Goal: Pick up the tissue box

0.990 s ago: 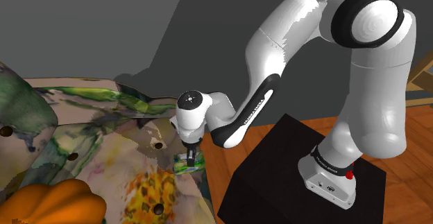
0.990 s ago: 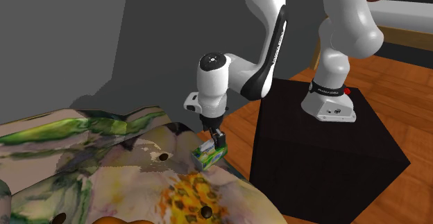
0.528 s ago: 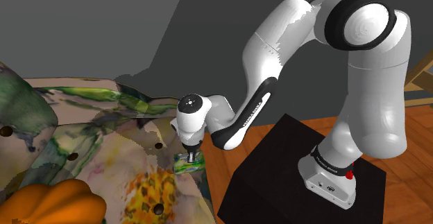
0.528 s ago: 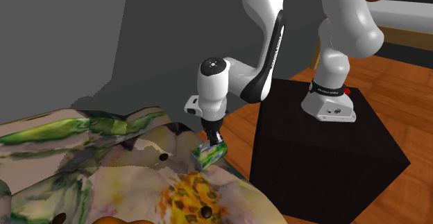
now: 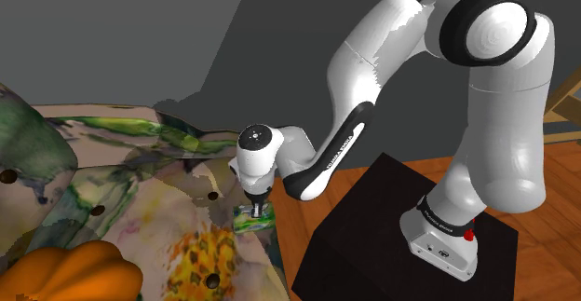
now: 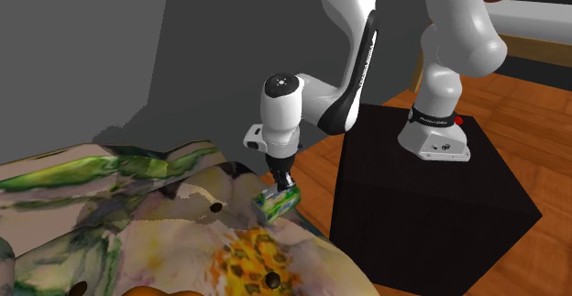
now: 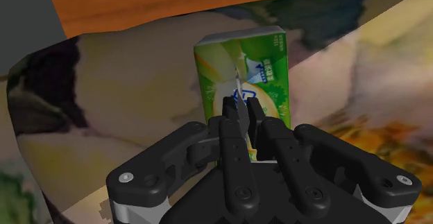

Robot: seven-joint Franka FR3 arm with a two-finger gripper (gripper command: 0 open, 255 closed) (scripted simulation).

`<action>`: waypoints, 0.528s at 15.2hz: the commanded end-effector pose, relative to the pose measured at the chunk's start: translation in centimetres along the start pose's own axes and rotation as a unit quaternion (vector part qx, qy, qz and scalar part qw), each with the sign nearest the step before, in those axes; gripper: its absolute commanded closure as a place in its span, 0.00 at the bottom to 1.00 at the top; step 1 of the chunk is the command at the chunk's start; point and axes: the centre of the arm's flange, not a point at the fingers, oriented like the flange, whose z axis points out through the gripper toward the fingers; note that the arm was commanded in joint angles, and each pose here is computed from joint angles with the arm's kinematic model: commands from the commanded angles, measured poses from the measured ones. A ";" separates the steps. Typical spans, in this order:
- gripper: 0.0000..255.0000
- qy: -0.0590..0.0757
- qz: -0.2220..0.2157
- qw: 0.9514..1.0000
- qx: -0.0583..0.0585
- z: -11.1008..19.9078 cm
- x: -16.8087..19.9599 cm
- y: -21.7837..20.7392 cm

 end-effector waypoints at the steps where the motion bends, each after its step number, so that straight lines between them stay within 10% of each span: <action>1: 1.00 0.000 0.000 1.000 0.000 -1.0 0.0 0.1; 8: 1.00 0.000 0.000 1.000 0.000 -4.6 -0.1 0.6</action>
